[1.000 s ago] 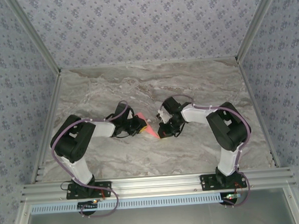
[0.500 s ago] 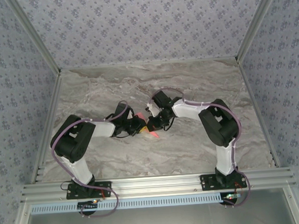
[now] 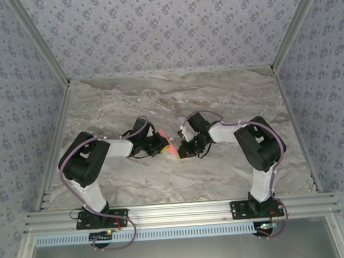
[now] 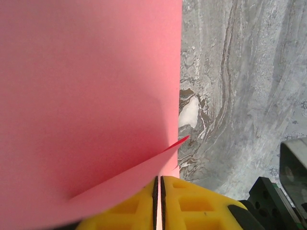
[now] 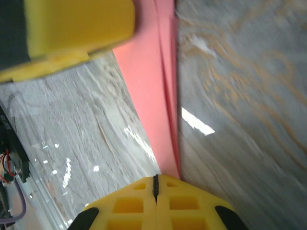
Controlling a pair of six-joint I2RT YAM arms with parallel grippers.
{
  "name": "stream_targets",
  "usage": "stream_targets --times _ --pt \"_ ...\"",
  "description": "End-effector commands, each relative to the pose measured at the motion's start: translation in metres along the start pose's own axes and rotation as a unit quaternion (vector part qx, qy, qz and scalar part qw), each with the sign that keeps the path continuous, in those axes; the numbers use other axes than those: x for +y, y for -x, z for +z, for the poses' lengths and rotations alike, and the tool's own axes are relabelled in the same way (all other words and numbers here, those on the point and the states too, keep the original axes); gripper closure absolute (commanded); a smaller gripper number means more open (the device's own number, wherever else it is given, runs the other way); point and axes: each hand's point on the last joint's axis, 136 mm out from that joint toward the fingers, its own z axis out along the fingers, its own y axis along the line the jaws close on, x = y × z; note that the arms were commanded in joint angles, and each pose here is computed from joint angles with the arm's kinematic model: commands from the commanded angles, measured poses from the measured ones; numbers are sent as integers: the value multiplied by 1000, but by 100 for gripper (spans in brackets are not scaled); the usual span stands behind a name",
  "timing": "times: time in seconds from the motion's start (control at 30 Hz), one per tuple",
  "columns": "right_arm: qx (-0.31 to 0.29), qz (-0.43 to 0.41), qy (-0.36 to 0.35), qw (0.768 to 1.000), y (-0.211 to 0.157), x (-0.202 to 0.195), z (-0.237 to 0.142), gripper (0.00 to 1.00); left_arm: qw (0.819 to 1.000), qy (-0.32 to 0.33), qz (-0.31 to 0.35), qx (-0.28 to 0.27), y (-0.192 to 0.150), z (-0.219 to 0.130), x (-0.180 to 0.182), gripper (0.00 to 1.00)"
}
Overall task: Fold a paper plane with a square sheet of paper (pick it up from the middle)
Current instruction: Fold the wing for the fifth time at the center of the table.
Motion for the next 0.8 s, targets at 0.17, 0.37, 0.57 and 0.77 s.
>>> stream_targets --times 0.17,0.37,0.57,0.77 --pt "-10 48 -17 999 -18 -11 -23 100 997 77 -20 -4 1 4 43 87" --pt "-55 3 -30 998 32 12 -22 100 998 55 -4 -1 3 4 29 87" --pt "-51 -12 -26 998 54 24 3 100 999 37 15 0 4 1 14 87" --pt "-32 0 -50 998 47 7 15 100 999 6 47 -3 9 -4 -9 86"
